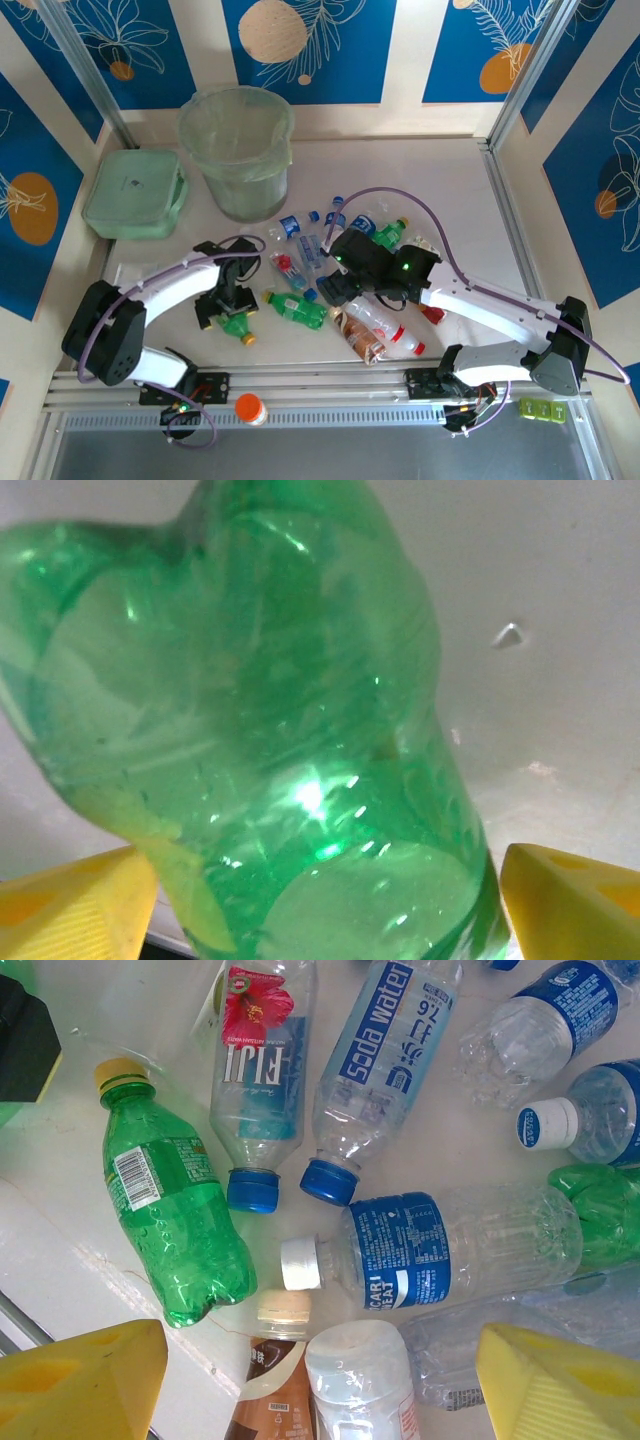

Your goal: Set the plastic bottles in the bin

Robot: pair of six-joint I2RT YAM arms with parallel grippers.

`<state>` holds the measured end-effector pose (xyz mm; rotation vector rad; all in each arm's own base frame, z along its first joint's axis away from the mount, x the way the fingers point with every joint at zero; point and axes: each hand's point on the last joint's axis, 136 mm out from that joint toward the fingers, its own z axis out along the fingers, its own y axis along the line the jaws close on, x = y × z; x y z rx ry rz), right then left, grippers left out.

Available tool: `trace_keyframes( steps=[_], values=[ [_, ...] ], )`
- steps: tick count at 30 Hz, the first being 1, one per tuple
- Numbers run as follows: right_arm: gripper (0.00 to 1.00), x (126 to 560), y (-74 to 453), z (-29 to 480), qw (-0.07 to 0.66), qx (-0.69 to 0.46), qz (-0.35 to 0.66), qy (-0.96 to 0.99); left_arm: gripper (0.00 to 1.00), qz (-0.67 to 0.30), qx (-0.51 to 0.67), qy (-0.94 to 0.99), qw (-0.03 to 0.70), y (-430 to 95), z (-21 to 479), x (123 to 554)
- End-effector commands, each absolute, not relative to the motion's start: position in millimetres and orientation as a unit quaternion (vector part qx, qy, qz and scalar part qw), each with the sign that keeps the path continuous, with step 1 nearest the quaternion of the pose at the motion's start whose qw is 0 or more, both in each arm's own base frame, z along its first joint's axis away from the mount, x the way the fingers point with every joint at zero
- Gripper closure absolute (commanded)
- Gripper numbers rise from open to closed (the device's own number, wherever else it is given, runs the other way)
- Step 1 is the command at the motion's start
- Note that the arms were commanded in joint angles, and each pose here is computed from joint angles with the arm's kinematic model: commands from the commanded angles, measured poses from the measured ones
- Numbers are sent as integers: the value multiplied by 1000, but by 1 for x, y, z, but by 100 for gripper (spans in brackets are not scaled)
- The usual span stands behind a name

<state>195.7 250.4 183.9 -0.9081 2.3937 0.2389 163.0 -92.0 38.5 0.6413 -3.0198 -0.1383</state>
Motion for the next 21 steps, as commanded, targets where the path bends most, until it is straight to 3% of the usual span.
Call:
trace_keyframes(
  steps=[1, 8, 21],
  values=[
    [18, 196, 258, 188, 282, -338, 101, 892, 17, -32, 237, -971, -6, -86, 38, 172],
    [19, 196, 261, 190, 284, -332, 110, 893, 31, 3, 234, -971, -51, -90, 37, 187],
    [19, 197, 265, 191, 286, -329, 114, 893, 50, 42, 200, -977, -61, -97, 29, 183]
  ],
)
